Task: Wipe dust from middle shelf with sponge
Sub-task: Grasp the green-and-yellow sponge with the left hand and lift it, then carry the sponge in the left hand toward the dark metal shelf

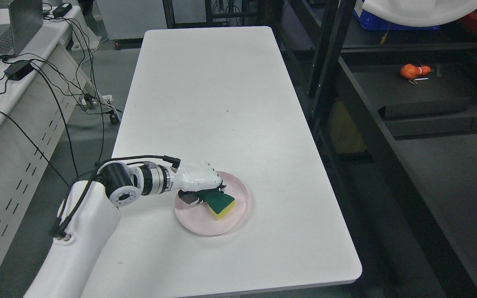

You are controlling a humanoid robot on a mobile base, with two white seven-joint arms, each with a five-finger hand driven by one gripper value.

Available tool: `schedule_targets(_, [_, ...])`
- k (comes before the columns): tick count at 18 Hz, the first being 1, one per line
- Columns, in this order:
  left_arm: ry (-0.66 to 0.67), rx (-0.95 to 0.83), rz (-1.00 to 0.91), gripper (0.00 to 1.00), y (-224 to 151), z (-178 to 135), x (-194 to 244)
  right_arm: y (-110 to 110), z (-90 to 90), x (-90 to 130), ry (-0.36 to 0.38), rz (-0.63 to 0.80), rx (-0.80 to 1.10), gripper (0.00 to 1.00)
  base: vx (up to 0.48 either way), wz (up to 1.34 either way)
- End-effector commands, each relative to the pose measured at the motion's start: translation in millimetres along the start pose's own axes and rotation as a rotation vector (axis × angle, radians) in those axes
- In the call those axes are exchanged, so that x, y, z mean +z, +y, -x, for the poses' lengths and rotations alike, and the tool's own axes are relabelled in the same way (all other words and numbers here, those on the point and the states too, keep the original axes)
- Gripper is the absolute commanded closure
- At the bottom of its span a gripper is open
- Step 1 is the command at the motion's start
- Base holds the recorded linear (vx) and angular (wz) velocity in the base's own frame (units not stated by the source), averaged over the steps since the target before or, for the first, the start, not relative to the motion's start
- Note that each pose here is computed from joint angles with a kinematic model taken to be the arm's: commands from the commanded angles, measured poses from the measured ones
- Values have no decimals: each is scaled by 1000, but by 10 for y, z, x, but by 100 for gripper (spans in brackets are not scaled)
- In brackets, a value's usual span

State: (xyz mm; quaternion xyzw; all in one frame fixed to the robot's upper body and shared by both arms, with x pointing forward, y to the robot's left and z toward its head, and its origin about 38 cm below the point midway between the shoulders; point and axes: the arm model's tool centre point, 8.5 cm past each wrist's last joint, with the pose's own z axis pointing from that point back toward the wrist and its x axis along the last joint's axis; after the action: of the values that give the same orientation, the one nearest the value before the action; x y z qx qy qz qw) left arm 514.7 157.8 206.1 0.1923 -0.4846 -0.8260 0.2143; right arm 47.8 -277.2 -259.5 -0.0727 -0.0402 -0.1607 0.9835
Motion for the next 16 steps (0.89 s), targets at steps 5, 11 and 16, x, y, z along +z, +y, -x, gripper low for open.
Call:
schedule_targets(5, [123,-63,-219,80,936,412,599,-98,-25,-7,49,14,3,0,0,0])
schedule_targets(11, [135,-234,-351,80,1713,215,986,-98,-25,-7,49,14,3,0,0,0])
schedule_targets(16, [138,-167,-356,80,1412,253,994,-101,-14,-7,51,14,3,0,-6,1])
